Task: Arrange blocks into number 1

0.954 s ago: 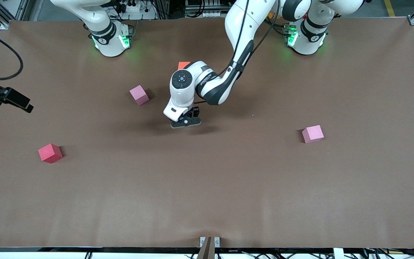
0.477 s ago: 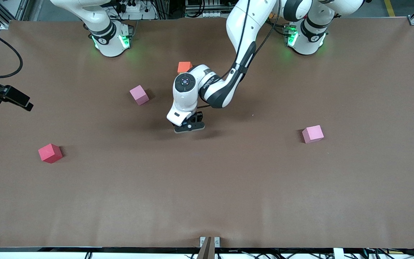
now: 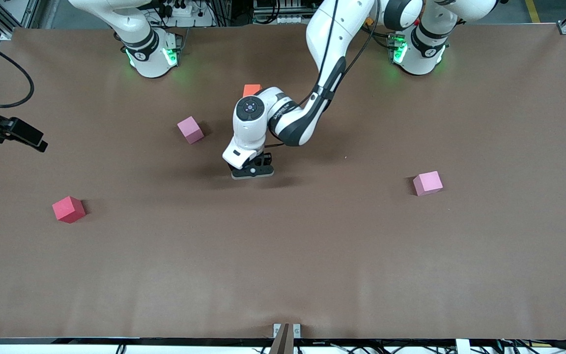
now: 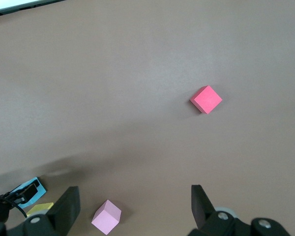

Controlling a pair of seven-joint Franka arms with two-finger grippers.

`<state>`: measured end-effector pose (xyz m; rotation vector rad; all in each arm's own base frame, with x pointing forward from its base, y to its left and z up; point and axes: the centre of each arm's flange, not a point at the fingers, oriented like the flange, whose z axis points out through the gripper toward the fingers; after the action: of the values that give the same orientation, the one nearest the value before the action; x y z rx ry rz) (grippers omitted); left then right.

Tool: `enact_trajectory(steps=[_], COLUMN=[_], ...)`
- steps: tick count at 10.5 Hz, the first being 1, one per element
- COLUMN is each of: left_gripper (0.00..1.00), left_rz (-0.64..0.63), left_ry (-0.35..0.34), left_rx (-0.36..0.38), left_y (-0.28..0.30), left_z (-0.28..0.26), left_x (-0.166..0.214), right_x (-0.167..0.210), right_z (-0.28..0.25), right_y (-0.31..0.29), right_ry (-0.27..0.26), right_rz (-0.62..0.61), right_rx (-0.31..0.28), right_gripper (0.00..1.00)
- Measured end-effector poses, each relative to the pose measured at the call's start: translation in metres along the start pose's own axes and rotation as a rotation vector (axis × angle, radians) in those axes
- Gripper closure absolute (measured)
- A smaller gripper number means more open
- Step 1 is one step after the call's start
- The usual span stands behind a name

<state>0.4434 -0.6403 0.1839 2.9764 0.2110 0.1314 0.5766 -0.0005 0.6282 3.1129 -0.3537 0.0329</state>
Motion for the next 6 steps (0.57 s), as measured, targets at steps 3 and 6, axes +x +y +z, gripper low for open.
enact_trajectory(steps=[3,6], left_gripper=[0.38,0.38], left_rz=[0.007,0.024], left_ry=[0.006,0.001], left_rx=[-0.007,-0.006], left_y=[0.003,0.008], left_z=[0.003,0.003], left_x=[-0.003,-0.016], right_x=[0.015,0.019], right_z=[0.022,0.040], right_y=[-0.009,-0.024], right_ry=[0.002,0.003], right_rz=[-0.009,-0.069], right_rx=[0.002,0.007], right_gripper=[0.00,0.00])
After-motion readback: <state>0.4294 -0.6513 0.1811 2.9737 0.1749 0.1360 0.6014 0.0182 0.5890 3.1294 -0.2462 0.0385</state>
